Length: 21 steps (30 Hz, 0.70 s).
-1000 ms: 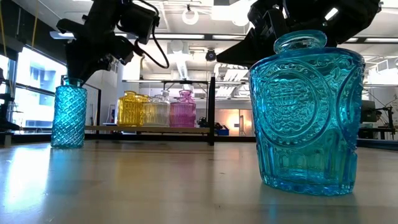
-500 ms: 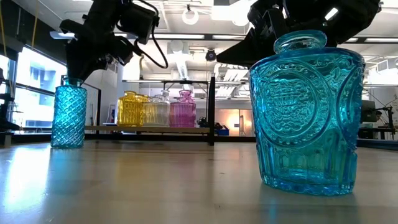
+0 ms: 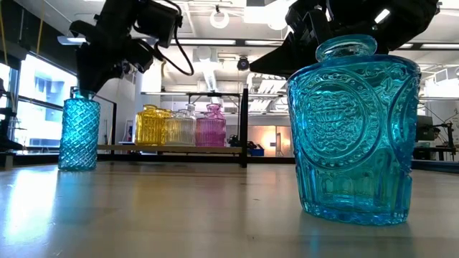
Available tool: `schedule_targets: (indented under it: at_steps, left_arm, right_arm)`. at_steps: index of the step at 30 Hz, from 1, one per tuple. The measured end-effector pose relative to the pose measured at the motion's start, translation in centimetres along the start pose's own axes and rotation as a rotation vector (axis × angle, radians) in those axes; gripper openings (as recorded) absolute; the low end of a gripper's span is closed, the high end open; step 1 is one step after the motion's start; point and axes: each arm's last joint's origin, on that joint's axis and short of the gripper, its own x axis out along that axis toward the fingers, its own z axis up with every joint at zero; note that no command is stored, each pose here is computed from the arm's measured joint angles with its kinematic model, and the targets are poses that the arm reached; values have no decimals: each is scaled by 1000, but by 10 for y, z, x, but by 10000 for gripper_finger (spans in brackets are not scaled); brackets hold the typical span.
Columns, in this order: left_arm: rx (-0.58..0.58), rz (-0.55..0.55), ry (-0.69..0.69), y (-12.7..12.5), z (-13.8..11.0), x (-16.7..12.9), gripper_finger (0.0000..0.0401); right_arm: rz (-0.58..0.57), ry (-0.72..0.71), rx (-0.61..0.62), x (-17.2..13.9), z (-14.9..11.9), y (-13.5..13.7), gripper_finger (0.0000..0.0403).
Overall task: Sort vases onto shelf
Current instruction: Put the left blue vase on the shelf
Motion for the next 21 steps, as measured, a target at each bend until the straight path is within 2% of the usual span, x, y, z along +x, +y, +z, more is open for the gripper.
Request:
schedule_targets:
  at_steps: [4,8,21]
  left_arm:
    - [-4,3,-30,0,-3,-3,115]
    - [5,55,-57,0,-7,-7,107]
    - [-22,87,-153,0,-29,-22,3]
  right_arm:
    - [0,2,0,0,0,0,0]
    - [1,7,1,0,-1,0,0]
    - [1,10,1,0,-1,0,0]
